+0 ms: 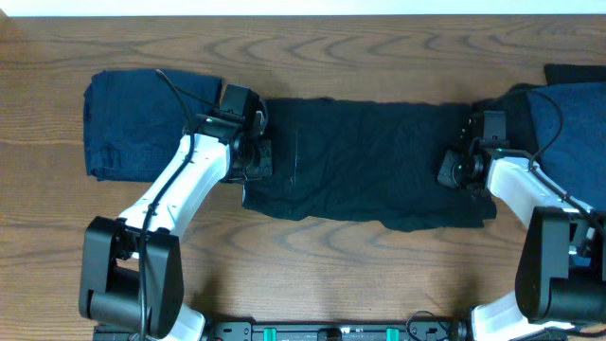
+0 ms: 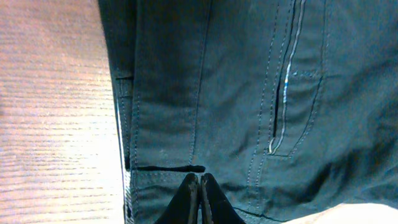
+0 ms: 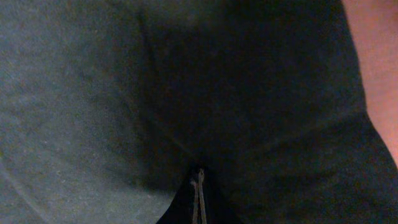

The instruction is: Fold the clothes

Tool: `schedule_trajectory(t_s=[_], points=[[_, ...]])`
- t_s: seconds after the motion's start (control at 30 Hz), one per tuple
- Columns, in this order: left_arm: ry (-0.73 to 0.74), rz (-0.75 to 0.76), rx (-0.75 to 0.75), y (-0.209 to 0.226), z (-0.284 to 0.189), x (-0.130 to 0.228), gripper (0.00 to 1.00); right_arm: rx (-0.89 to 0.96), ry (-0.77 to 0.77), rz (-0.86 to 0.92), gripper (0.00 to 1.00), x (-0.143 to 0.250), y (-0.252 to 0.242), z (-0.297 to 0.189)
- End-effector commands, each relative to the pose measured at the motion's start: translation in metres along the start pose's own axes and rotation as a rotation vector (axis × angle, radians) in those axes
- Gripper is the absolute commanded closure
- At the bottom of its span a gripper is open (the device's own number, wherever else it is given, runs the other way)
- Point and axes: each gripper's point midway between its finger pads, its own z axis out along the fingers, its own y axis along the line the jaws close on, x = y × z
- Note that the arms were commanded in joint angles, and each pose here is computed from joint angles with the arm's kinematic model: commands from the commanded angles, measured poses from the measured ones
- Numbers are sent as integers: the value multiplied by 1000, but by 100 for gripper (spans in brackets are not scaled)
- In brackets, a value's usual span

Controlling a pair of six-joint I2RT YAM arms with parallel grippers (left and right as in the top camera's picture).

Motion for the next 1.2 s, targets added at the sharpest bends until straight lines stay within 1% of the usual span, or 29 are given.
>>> schedule_trajectory(t_s=[0.0,0.1,0.17,0.33,0.4,0.5,0.57,0.73,0.83,0.87,0.93,1.07,1.17], points=[[6,-10,-20,5,2,0,94,-1,186,5,99,51,-11,34],[1,-9,-19,4,1,-1,94,-22,176,-3,99,36,-2,16],[1,-9,-19,4,1,-1,94,-36,127,-48,99,12,6,-5],[5,-9,-20,5,1,0,94,-77,-63,-175,99,-54,28,-68],[9,-10,-20,5,1,1,92,-86,-150,-192,98,-77,34,-95],[20,-12,-23,5,1,4,93,-17,-242,-227,99,-97,24,-125],[19,-12,-23,5,1,4,93,30,-265,-219,99,-103,11,-130],[14,-11,-22,5,1,2,93,69,-221,-220,99,-109,-21,-108],[12,-11,-22,5,1,2,91,-10,-189,-237,99,-113,-26,-84],[13,-11,-22,5,1,2,88,-51,-180,-239,99,-115,-27,-73],[14,-11,-22,5,1,2,85,-80,-171,-216,99,-120,-34,-56],[16,-11,-23,5,1,3,85,-90,-159,-181,99,-126,-50,-22],[16,-12,-23,5,1,3,84,-168,-157,-212,99,-126,-44,-2]])
